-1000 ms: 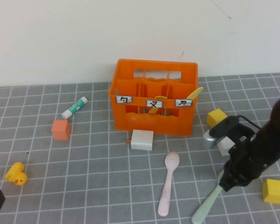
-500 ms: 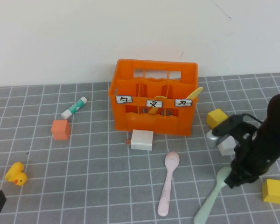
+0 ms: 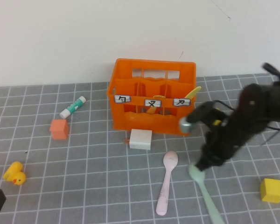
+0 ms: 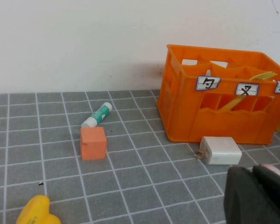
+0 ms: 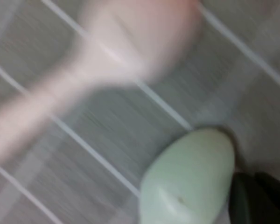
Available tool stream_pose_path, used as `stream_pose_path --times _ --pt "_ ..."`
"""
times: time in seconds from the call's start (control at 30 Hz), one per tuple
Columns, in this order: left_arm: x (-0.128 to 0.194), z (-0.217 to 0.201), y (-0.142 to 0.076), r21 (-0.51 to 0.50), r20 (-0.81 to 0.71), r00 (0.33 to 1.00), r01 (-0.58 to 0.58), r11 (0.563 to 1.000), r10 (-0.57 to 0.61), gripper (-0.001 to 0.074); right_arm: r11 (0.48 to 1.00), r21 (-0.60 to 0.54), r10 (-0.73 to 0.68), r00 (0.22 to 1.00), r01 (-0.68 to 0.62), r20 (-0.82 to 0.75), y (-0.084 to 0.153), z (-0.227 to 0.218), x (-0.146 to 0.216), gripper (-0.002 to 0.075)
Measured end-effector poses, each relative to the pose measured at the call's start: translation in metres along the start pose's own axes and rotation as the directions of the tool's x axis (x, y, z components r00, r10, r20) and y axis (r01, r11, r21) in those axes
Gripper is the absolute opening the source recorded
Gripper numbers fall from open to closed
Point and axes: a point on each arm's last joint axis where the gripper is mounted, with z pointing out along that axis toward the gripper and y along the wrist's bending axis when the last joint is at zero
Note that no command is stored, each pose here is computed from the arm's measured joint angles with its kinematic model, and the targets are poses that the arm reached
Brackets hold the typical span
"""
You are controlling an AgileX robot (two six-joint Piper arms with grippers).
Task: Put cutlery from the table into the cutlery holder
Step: Pick up the spoon
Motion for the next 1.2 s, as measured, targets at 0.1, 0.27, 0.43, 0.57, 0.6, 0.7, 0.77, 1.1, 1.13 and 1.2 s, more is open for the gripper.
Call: stream_pose_path --times 0.1,0.27,0.43,0.57,0.6,0.7,0.77,1.1,1.13,1.2 --pt "0.0 0.0 0.0 0.0 0.0 1.0 0.0 1.0 0.0 0.0 0.999 -0.002 -0.05 0.998 0.05 0.034 0.017 -0.005 -0.022 -0.0002" --pt "0.0 0.0 0.0 0.0 0.001 1.0 0.0 1.0 0.0 0.0 0.995 0.034 -0.096 0.995 0.095 0.033 0.039 -0.021 -0.045 -0.0002" --pt "0.0 0.0 0.0 0.0 0.001 1.0 0.0 1.0 0.0 0.0 0.978 0.138 -0.153 0.988 0.156 -0.03 0.063 -0.035 -0.042 -0.0002" --pt "0.0 0.0 0.0 0.0 0.001 1.0 0.0 1.0 0.0 0.0 0.951 0.238 -0.196 0.98 0.196 -0.021 0.087 -0.044 -0.022 -0.0002" --pt "0.0 0.0 0.0 0.0 0.001 1.0 0.0 1.0 0.0 0.0 0.951 0.244 -0.195 0.981 0.192 -0.011 0.091 -0.046 -0.016 -0.0002" --pt "0.0 0.0 0.0 0.0 0.001 1.0 0.0 1.0 0.0 0.0 0.957 0.246 -0.157 0.988 0.152 0.0 0.09 -0.049 -0.008 -0.0002" --pt "0.0 0.0 0.0 0.001 0.001 1.0 0.002 1.0 -0.002 0.0 0.966 0.235 -0.112 0.994 0.107 0.007 0.084 -0.05 -0.008 -0.0002" --pt "0.0 0.0 0.0 0.004 0.0 1.0 0.014 1.0 -0.014 -0.0001 0.995 0.099 -0.018 1.0 0.019 -0.014 0.073 -0.033 -0.004 0.0372" --pt "0.0 0.0 0.0 0.005 0.0 1.0 0.015 1.0 -0.015 -0.0001 0.995 0.096 -0.015 1.0 0.017 -0.02 0.073 -0.028 -0.004 0.0402" --pt "0.0 0.0 0.0 0.005 0.0 1.0 0.014 1.0 -0.014 -0.0001 0.995 0.095 -0.012 1.0 0.015 -0.029 0.071 -0.02 -0.004 0.0434"
